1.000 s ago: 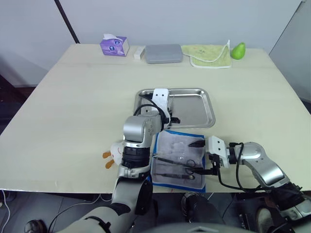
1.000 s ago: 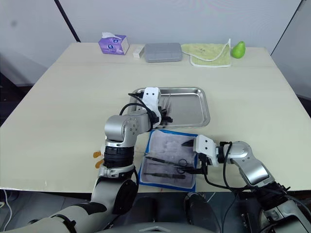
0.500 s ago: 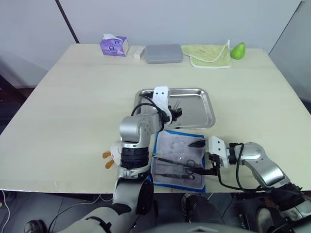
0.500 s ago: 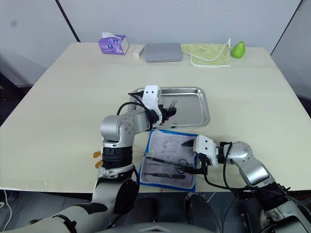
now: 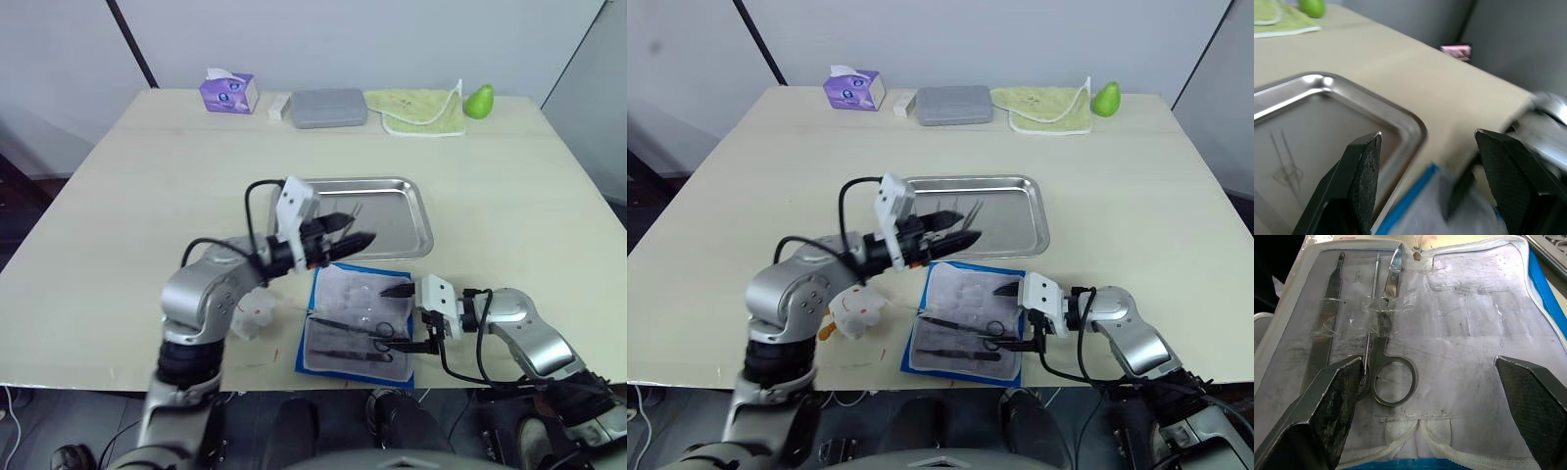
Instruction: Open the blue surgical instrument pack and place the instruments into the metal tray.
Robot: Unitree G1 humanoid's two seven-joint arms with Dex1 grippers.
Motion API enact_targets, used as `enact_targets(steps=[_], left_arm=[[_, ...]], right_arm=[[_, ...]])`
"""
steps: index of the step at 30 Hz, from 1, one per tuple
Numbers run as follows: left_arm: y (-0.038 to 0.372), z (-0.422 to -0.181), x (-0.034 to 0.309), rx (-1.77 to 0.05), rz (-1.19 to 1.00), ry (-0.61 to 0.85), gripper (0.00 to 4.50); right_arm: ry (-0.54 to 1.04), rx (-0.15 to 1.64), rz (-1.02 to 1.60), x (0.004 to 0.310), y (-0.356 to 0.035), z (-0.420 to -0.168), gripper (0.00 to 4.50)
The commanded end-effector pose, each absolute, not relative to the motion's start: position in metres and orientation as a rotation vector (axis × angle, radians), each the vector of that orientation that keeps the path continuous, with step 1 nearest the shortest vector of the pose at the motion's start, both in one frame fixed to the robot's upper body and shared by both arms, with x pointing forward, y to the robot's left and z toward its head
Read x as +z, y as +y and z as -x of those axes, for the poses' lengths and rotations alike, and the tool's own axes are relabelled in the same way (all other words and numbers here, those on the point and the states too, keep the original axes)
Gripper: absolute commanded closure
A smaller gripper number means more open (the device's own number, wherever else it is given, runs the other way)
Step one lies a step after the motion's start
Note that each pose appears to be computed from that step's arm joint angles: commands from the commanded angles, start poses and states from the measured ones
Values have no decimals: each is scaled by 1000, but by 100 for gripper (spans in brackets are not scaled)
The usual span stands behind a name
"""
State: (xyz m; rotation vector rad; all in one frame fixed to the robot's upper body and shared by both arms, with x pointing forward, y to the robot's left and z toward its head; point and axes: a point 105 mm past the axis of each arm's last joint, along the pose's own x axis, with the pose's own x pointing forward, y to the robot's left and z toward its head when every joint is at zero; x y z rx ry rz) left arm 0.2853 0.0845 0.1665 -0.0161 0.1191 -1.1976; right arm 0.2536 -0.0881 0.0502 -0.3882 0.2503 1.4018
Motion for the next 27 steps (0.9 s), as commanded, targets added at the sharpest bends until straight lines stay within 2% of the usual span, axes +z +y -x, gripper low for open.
enact_targets(steps=[1,2,5,6,15,22,27], left_arm=[[98,-268,175,-1336,17,54,130],[104,-263,173,-1366,6,57,130],[124,-248,171,-1416,8,71,46],[131,-244,170,-1427,7,79,4],[200,-222,157,-1389,-58,207,4],[213,-221,155,-1378,-109,216,4],[205,-223,157,-1403,-124,195,4]], right_arm=[[452,1362,384,10,-105,-243,0],[451,1361,383,10,-105,-243,0],[446,1356,378,11,-106,-242,0],[444,1354,375,12,-107,-241,0],[421,1347,361,18,-114,-237,0],[376,1344,320,31,-116,-240,0],[209,1344,166,80,-108,-246,0]])
